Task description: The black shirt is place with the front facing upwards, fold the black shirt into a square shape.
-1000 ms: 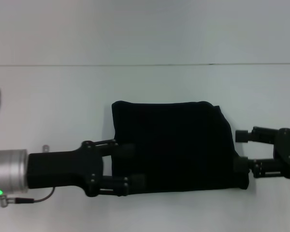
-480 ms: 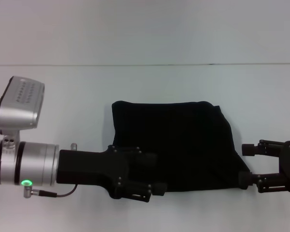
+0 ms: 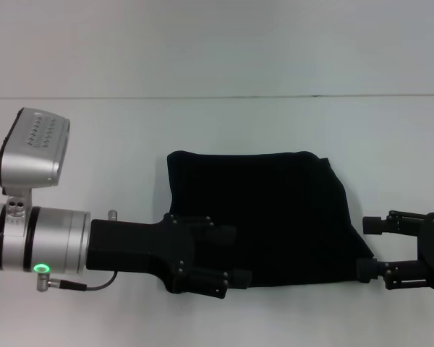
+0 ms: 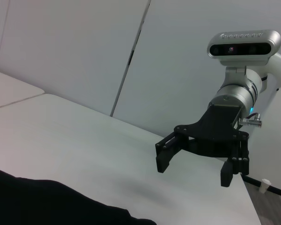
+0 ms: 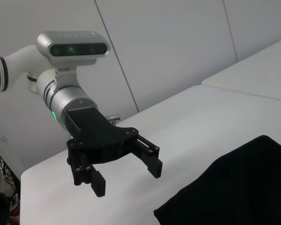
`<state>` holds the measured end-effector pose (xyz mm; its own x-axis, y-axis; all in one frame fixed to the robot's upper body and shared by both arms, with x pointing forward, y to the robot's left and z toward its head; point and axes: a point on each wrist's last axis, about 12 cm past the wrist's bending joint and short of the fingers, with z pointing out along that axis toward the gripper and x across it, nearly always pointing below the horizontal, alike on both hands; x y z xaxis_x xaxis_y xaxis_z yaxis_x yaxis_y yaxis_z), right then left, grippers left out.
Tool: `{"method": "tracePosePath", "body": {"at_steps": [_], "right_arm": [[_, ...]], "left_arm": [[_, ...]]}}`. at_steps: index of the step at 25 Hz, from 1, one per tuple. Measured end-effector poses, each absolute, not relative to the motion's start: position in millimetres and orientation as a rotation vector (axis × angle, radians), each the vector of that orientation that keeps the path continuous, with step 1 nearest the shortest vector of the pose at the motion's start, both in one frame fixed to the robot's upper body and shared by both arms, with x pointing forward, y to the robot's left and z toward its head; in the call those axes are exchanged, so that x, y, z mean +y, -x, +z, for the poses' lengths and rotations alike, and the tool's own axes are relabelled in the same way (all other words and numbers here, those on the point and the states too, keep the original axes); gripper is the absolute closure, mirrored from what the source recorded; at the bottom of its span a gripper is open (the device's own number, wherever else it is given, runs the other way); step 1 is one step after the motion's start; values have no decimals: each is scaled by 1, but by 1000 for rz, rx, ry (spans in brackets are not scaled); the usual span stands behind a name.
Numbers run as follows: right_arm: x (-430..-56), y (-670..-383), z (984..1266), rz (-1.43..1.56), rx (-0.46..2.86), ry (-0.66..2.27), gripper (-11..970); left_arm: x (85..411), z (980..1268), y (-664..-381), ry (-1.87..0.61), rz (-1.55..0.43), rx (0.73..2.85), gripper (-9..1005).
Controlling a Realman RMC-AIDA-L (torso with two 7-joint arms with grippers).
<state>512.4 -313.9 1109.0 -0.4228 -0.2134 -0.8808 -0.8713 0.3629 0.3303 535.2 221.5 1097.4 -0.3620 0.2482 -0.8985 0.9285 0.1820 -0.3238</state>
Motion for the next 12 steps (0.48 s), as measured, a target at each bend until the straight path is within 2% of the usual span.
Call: {"method": "tracePosePath", "body": {"at_steps": [12], "right_arm": [[-314,-513,1108,1076,1860,939,35]], "left_arm": [[221,1097,-535,-1115,-1213,1748,146]]}}
